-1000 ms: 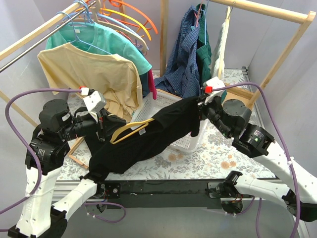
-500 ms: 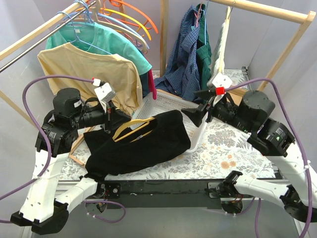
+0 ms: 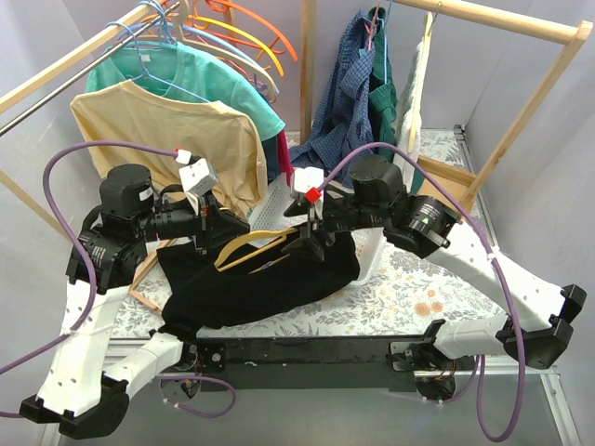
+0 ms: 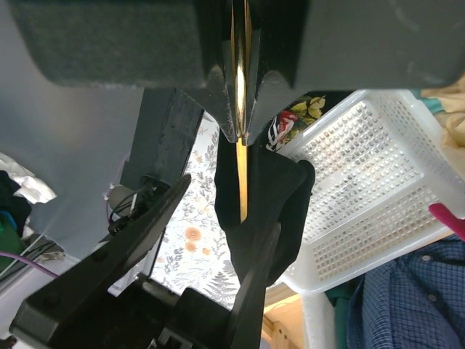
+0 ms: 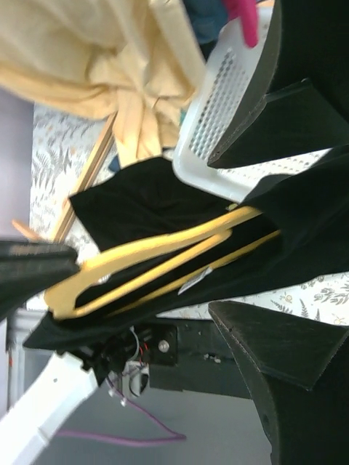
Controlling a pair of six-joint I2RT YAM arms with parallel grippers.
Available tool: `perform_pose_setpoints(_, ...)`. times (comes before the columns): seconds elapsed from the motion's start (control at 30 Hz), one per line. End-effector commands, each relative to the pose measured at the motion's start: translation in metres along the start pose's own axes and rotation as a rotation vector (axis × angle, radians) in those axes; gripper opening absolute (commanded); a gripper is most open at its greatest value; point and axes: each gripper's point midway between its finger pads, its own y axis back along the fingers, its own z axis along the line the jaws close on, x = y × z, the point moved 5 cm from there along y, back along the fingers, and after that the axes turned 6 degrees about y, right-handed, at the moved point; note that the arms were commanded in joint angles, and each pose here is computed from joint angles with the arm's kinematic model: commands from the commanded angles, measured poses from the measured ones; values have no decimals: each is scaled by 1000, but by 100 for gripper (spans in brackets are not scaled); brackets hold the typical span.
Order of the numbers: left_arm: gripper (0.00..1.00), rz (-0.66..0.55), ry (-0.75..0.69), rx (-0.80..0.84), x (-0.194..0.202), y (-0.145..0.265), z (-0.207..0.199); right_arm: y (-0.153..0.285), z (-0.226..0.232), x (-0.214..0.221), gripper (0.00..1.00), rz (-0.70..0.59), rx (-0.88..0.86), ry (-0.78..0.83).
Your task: Remove the t-shirt from the hanger
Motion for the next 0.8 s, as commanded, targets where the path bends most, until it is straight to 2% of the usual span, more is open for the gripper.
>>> perform_pose_setpoints(0.0, 0, -28, -33, 86, -4, 7, -20, 0, 12, -36, 81, -100, -57, 107)
perform_pose_setpoints(0.13, 0, -37, -35, 100, -3, 9, -24, -16, 18, -35, 78, -82, -94, 112)
perform_pose_setpoints(0.23, 0, -51, -53, 113, -6, 11, -28, -27, 24, -33, 63, -69, -119, 108)
perform_pose_setpoints(0.27, 0, -50, -51, 119, -6, 11, -28, -29, 26, -34, 54, -71, -125, 108)
perform_pose_setpoints(0.37, 0, -59, -65, 134, -8, 13, -32, -35, 29, -33, 35, -63, -134, 100)
perform_pose_setpoints(0.5, 0, -72, -79, 156, -8, 16, -39, -39, 32, -33, 20, -66, -134, 91)
perform_pose_setpoints(0.53, 0, -72, -77, 161, -7, 16, -40, -40, 31, -33, 8, -67, -130, 89)
perform_pose_setpoints(0.57, 0, -78, -82, 158, -7, 18, -42, -39, 31, -34, 2, -72, -123, 90)
perform_pose_setpoints(0.7, 0, -71, -65, 109, -2, 19, -38, -35, 28, -38, 1, -88, -85, 95)
perform_pose_setpoints(0.77, 17, -67, -52, 74, 2, 19, -34, -32, 28, -39, 1, -95, -75, 100)
